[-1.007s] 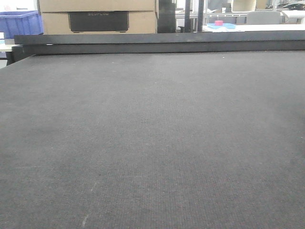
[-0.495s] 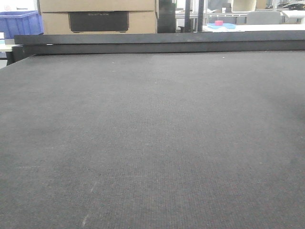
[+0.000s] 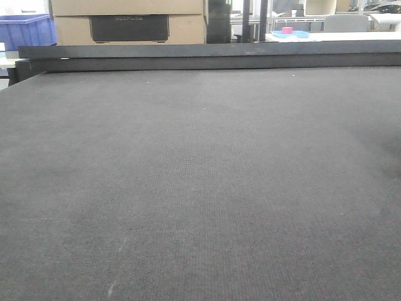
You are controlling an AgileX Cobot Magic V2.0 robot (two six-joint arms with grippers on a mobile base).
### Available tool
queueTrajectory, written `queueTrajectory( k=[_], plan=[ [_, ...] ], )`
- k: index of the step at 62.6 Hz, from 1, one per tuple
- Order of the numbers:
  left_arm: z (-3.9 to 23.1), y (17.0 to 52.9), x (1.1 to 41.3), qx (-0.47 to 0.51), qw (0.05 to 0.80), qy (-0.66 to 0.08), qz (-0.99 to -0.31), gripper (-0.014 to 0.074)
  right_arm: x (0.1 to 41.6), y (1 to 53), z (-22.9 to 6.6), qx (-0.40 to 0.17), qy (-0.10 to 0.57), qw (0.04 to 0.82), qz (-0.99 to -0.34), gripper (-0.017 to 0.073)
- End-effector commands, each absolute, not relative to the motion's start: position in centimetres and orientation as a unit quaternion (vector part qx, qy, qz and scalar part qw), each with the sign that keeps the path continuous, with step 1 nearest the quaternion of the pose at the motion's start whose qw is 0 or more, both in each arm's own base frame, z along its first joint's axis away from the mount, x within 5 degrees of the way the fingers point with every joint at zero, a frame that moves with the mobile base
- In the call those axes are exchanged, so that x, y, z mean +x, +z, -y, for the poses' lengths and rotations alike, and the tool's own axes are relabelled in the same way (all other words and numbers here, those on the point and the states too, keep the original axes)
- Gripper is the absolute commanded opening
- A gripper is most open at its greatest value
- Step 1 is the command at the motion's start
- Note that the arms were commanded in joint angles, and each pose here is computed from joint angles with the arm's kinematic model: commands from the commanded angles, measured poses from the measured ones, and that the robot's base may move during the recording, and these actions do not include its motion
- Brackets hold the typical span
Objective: Place valve from conveyor to right shelf box
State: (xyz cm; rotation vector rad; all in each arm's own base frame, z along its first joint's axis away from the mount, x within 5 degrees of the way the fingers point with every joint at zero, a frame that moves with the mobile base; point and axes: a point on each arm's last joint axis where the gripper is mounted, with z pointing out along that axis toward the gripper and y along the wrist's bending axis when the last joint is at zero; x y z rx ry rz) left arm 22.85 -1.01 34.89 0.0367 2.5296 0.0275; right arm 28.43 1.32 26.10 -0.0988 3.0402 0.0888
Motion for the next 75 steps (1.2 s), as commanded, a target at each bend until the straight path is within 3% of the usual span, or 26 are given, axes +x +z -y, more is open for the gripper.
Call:
queueTrajectory(
  k=[1, 31, 56, 65, 75],
  plan=[
    [1.21, 35.12, 22.86, 0.012, 0.306, 0.004, -0.952, -0.0111, 29.16, 25.37, -1.09, -0.033, 0.023, 0.046, -0.998, 0.0496],
    [1.21, 35.12, 22.86, 0.012, 0.306, 0.004, -0.952, -0.0111, 28.95, 24.77, -1.09, -0.030, 0.024, 0.011, -0.999, 0.0496],
    [1.22, 35.16, 22.92, 0.012, 0.310, 0.004, -0.951, -0.0111, 29.27, 24.79, -1.09, -0.029, 0.023, 0.029, -0.999, 0.0486],
    [1.22, 35.16, 22.92, 0.012, 0.310, 0.004, -0.951, -0.0111, 29.26, 24.78, -1.09, -0.029, 0.023, 0.028, -0.999, 0.0330],
    [1.22, 35.16, 22.92, -0.047, 0.310, -0.016, -0.950, -0.0111, 29.24, 24.78, -1.09, -0.029, 0.023, 0.027, -0.999, -0.0036]
  ],
)
